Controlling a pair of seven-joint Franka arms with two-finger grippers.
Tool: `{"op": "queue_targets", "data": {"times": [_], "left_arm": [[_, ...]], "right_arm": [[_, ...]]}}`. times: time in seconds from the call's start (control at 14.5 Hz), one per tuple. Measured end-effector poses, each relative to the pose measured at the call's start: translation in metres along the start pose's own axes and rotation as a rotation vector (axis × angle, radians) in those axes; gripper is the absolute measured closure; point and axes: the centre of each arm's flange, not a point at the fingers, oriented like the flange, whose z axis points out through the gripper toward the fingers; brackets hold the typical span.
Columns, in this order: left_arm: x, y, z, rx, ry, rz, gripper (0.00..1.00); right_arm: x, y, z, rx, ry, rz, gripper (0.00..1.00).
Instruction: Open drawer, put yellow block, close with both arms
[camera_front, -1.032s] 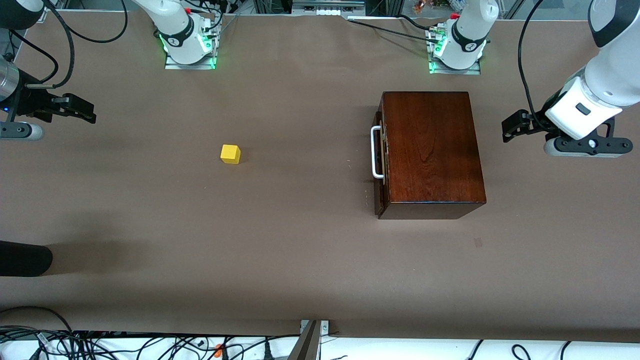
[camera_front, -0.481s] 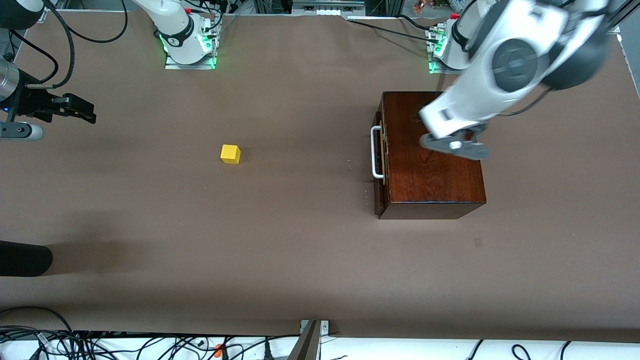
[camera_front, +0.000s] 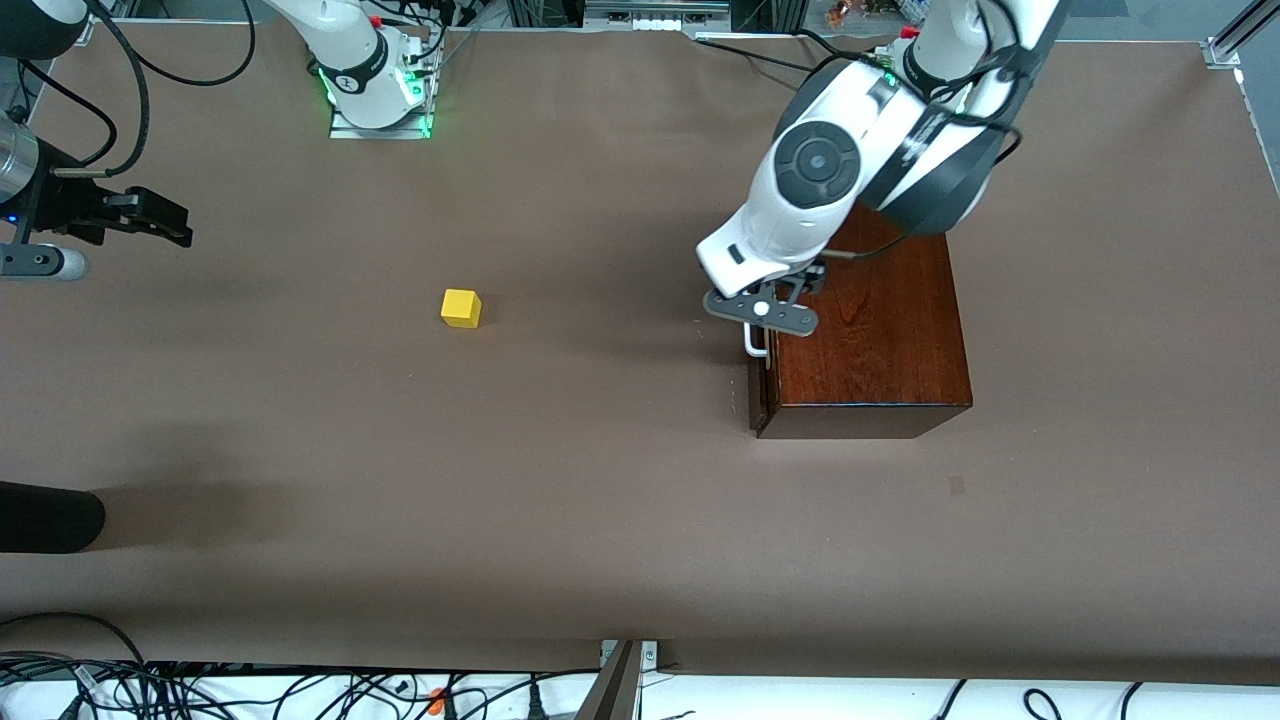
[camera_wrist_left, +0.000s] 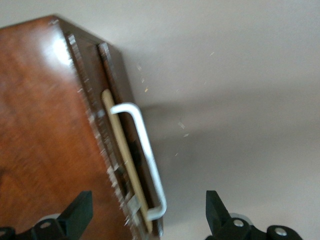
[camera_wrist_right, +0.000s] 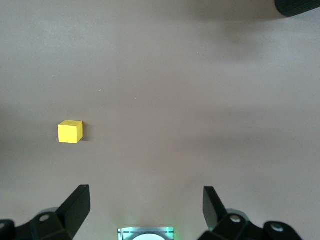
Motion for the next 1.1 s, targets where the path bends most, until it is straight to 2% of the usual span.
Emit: {"op": "queue_targets", "data": {"times": [0.21,0.34,0.62,0.76,1.1], "left_arm": [[0.002,0.021,0.026,0.085,0.021,0.037,0.00],[0.001,0.028,0.038,0.110,0.014,0.025,0.00],[0.001,0.034,0.056,0.131,0.002,-0.072,0.00],[0.000,0.042,0.067,0.184,0.024,-0.128,0.00],[-0.006,0.062,0.097,0.235,0.019,-0.158,0.00]], "right_arm": [[0.000,0.000,0.000,0.000,0.000,0.000,0.00],[0.000,0.000,0.000,0.000,0.000,0.000,0.00],[0.000,0.000,0.000,0.000,0.000,0.000,0.00],[0.000,0.000,0.000,0.000,0.000,0.000,0.00],[0.000,0.000,0.000,0.000,-0.001,0.000,0.00]]}}
